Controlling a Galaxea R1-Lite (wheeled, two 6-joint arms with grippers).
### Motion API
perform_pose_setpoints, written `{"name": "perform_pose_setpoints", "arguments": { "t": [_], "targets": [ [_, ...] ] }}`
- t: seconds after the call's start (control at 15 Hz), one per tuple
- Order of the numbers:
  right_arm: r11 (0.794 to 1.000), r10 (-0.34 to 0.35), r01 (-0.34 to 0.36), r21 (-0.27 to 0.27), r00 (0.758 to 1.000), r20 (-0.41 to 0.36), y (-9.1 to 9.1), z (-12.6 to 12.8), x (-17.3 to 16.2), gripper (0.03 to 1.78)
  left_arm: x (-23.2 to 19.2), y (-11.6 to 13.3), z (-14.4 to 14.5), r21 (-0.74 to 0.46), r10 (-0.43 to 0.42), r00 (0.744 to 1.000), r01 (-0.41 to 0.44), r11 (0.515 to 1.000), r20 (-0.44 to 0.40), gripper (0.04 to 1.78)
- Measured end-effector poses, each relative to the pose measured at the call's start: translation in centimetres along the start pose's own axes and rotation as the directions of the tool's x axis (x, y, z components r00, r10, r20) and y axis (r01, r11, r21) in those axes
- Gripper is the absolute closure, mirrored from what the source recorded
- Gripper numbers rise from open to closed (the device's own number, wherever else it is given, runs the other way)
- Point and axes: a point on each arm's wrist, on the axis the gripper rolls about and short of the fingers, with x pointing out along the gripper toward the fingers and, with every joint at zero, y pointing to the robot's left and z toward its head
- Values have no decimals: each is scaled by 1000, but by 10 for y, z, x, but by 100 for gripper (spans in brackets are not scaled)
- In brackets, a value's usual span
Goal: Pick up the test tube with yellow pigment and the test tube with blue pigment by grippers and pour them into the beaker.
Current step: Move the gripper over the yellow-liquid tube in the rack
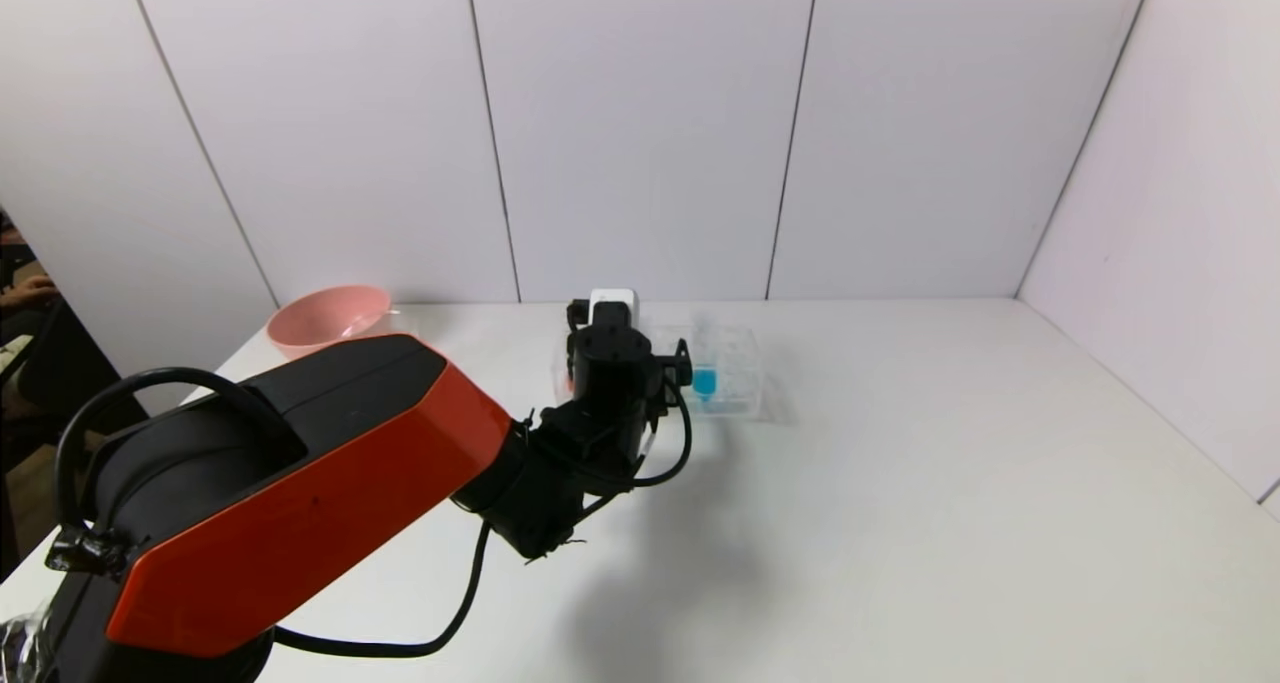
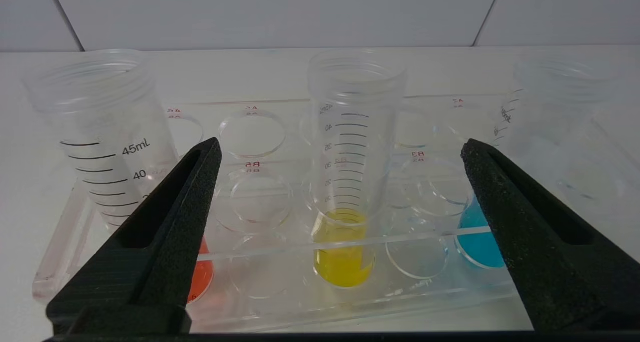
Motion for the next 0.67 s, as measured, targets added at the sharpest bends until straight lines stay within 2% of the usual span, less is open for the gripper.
{"name": "perform_pose_setpoints", "arguments": {
  "t": [0.67],
  "targets": [
    [1000,0,0,0,1000,0,0,0,0,4,15,7,-7,41,30,1000,-30,999,8,17]
  ]
}}
